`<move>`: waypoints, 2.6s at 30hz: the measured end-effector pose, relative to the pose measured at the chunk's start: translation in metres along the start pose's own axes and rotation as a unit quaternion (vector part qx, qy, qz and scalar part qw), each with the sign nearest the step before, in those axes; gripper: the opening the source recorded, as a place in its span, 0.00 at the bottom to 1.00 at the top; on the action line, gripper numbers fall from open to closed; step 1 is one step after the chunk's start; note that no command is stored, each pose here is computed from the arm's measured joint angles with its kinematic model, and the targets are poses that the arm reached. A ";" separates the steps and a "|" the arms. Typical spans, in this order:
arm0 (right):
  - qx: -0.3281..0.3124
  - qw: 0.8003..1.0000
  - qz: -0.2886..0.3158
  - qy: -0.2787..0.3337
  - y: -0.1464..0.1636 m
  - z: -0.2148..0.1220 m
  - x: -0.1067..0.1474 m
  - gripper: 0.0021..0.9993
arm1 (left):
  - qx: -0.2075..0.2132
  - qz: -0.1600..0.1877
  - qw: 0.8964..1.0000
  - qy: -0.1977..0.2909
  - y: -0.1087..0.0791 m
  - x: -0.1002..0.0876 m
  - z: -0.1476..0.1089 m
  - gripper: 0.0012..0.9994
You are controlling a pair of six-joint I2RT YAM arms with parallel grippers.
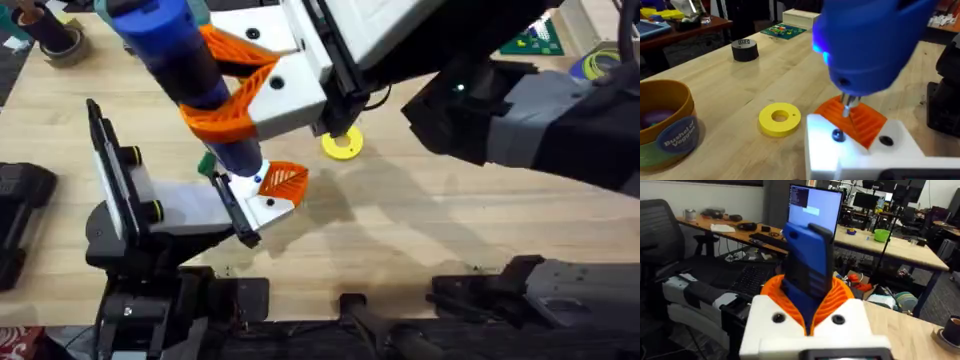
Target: Pick up the gripper from the table and insert it into the empty holder that is missing its gripper. Then pick up a screw, insert it into the mounting hole, and use the screwdriver to tighten it. Finally, clean up the table by picking up the vegetable and placing it into the bucket.
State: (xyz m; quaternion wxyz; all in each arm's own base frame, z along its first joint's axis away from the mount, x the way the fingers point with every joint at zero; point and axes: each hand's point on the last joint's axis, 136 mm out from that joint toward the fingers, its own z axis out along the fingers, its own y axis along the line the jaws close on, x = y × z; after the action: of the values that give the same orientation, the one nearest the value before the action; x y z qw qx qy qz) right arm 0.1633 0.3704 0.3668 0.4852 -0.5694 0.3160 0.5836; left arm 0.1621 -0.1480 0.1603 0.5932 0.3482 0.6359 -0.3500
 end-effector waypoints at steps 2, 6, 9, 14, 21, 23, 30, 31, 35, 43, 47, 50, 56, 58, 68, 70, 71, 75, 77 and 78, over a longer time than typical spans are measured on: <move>0.000 1.000 0.000 0.000 0.000 0.000 0.000 0.02 | 0.000 0.000 1.000 0.000 0.000 0.000 0.000 0.01; 0.000 1.000 -0.006 0.001 0.000 0.000 0.000 0.02 | 0.000 0.000 1.000 0.000 0.000 0.000 0.000 0.01; 0.000 1.000 -0.008 0.001 0.000 0.000 0.000 0.02 | 0.000 0.000 1.000 0.000 0.000 0.000 0.000 0.01; 0.000 1.000 -0.008 0.002 0.000 0.000 0.002 0.02 | 0.000 0.000 1.000 0.000 0.000 0.000 0.000 0.01; 0.000 1.000 0.004 0.007 0.003 -0.002 0.013 0.02 | 0.000 0.000 1.000 0.000 0.000 0.000 0.000 0.01; 0.000 1.000 0.003 0.007 0.003 -0.002 0.012 0.02 | 0.000 0.000 1.000 0.000 0.000 0.000 0.000 0.01; 0.000 1.000 0.003 0.007 0.003 -0.002 0.012 0.02 | 0.000 0.000 1.000 0.000 0.000 0.000 0.000 0.01; 0.000 1.000 0.003 0.007 0.003 -0.002 0.012 0.02 | 0.000 0.000 1.000 0.000 0.000 0.000 0.000 0.01; 0.000 1.000 -0.005 0.006 0.003 -0.002 0.012 0.02 | 0.000 0.000 1.000 0.000 0.000 0.000 0.000 0.01; 0.000 1.000 -0.009 0.005 0.003 -0.002 0.011 0.02 | 0.000 0.000 1.000 0.000 0.000 0.000 0.000 0.01; 0.000 1.000 -0.009 0.005 0.003 -0.002 0.011 0.02 | 0.000 0.000 1.000 0.000 0.000 0.000 0.000 0.01; 0.000 1.000 -0.010 0.005 0.003 -0.002 0.011 0.02 | 0.000 0.000 1.000 0.000 0.000 0.000 0.000 0.01; 0.000 1.000 -0.011 0.006 0.003 -0.002 0.011 0.02 | 0.000 0.000 1.000 0.000 0.000 0.000 0.000 0.01; 0.000 1.000 -0.011 0.006 0.004 -0.002 0.012 0.02 | 0.000 0.000 1.000 0.000 0.000 0.000 0.000 0.01; 0.000 1.000 -0.011 0.009 0.005 -0.003 0.017 0.02 | 0.000 0.000 1.000 0.000 0.000 0.000 0.000 0.01; 0.000 1.000 -0.012 0.009 0.005 -0.003 0.017 0.02 | 0.000 0.000 1.000 0.000 0.000 0.000 0.000 0.01; 0.000 1.000 -0.013 0.009 0.005 -0.003 0.017 0.02 | 0.000 0.000 1.000 0.000 0.000 0.000 0.000 0.01; 0.000 1.000 -0.014 0.009 0.005 -0.003 0.017 0.02 | 0.000 0.000 1.000 0.000 0.000 0.000 0.000 0.01; 0.000 1.000 -0.014 0.009 0.005 -0.003 0.017 0.02 | 0.000 0.000 1.000 0.000 0.000 0.000 0.000 0.01; 0.000 1.000 -0.014 0.009 0.005 -0.003 0.017 0.02 | 0.000 0.000 1.000 0.000 0.000 0.000 0.000 0.01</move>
State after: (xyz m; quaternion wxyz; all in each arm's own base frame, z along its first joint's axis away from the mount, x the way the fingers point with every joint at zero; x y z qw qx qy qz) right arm 0.1620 0.3695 0.3492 0.4906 -0.5788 0.3122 0.5717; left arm 0.1621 -0.1480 0.1603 0.5932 0.3483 0.6359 -0.3499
